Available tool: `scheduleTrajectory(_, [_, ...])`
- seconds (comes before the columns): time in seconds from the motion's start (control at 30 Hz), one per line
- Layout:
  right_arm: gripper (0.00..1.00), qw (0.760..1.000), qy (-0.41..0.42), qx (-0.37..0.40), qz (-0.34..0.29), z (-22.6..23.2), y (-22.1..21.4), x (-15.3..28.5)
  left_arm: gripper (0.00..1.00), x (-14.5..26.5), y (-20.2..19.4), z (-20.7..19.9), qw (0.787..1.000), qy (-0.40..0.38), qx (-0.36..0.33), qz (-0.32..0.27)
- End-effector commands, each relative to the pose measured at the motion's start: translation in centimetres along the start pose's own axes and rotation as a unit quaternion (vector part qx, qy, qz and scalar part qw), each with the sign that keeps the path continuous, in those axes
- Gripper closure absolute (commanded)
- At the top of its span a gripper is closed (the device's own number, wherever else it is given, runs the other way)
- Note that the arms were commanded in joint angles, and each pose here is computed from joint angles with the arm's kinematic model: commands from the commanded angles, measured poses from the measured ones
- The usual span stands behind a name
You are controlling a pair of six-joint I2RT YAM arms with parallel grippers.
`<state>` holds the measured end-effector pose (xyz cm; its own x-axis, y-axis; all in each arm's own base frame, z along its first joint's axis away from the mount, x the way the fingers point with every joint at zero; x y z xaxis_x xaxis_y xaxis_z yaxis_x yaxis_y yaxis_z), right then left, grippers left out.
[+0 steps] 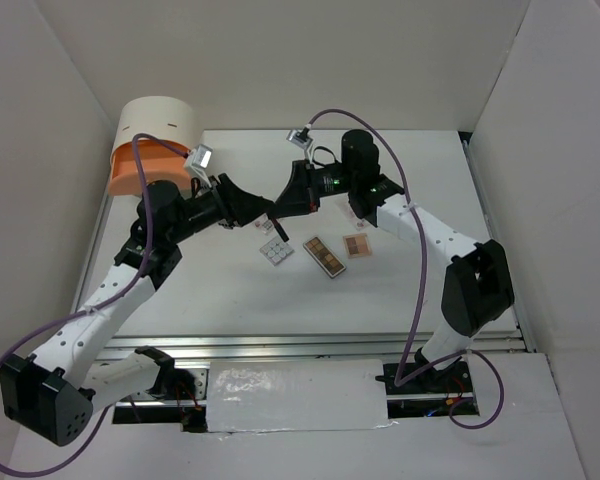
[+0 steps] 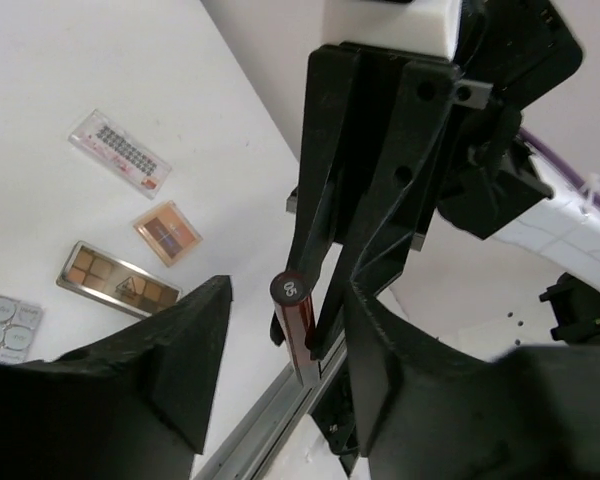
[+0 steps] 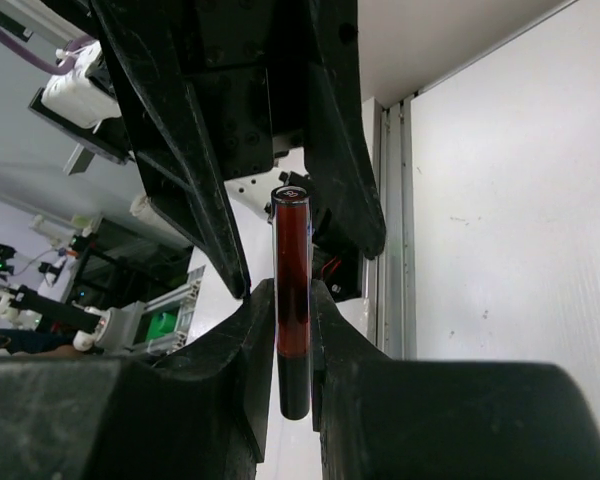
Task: Organize the makeup
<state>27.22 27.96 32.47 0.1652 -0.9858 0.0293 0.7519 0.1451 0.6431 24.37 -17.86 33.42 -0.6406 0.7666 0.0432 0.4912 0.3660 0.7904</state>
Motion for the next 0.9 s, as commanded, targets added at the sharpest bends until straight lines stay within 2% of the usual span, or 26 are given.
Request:
scheduleTrajectory(0.0, [0.81,0.998,0.039,0.044,0.0,2.7,0.4,0.6,0.41,0.1,1.6,-1.2,0.999,-0.032,-0.021,-0.029])
scheduleTrajectory(0.13, [0.81,0.998,0.045,0.048,0.0,3.1,0.6,0.6,0.56,-0.1,1.4,-0.9,0.999,-0.032,-0.016,-0.027])
scheduleTrajectory(0.2, [0.8,0.998,0.045,0.045,0.001,2.8,0.6,0.6,0.6,0.0,1.6,-0.9,0.999,-0.032,-0.018,-0.034])
scheduleTrajectory(0.33, [0.78,0.997,0.057,0.046,0.002,2.5,0.3,0.5,0.78,0.0,2.2,-1.2,0.998,-0.031,-0.024,-0.041])
scheduleTrajectory(0.4, [0.73,0.997,0.064,0.033,0.003,2.6,0.2,0.5,0.86,-0.2,2.5,-1.1,0.999,-0.024,-0.02,-0.042])
scheduleTrajectory(0.43, [0.67,0.997,0.069,0.035,0.0,2.8,0.3,0.5,0.89,-0.2,2.6,-1.1,0.999,-0.022,-0.019,-0.044])
scheduleTrajectory(0.47, [0.45,0.997,0.07,0.036,-0.003,2.9,0.4,0.5,0.92,-0.2,2.6,-0.9,0.999,-0.014,-0.016,-0.045])
scheduleTrajectory(0.53, [0.2,0.997,0.07,0.029,-0.014,2.7,0.8,0.7,0.94,-0.3,3.1,-0.8,0.999,0.001,-0.011,-0.051])
scheduleTrajectory(0.57, [0.01,0.997,0.07,0.027,-0.016,2.6,0.8,0.8,0.94,-0.3,3.5,-0.5,0.998,0.023,-0.006,-0.062])
scheduleTrajectory(0.67, [0.0,0.997,0.065,0.018,-0.044,2.2,1.2,2.4,0.93,0.1,4.6,1.0,0.992,0.109,0.026,-0.065])
scheduleTrajectory(0.73, [0.0,0.996,0.051,0.007,-0.078,1.6,1.5,4.3,0.95,1.0,6.2,3.0,0.976,0.194,0.055,-0.083])
scheduleTrajectory(0.77, [0.0,0.995,0.044,0.002,-0.09,1.5,1.3,4.9,0.94,1.6,7.8,3.4,0.966,0.222,0.065,-0.113])
scheduleTrajectory(0.8, [0.0,0.994,0.032,-0.013,-0.104,1.3,1.3,5.6,0.94,2.3,8.3,4.4,0.955,0.259,0.083,-0.118])
scheduleTrajectory(0.87, [0.0,0.988,-0.008,-0.007,-0.151,1.1,2.0,7.5,0.93,4.7,11.0,6.3,0.924,0.325,0.109,-0.168])
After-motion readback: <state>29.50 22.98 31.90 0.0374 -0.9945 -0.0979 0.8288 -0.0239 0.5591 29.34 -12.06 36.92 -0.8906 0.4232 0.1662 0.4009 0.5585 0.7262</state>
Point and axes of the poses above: each gripper's point midway between its finger pads, its own x axis back along the fingers, its own z axis along the line the jaws close on, y = z × x, the point moved 7 cm from there along x, back along the fingers, and after that the axes turned 8 degrees about -x, right-handed, at the moved point
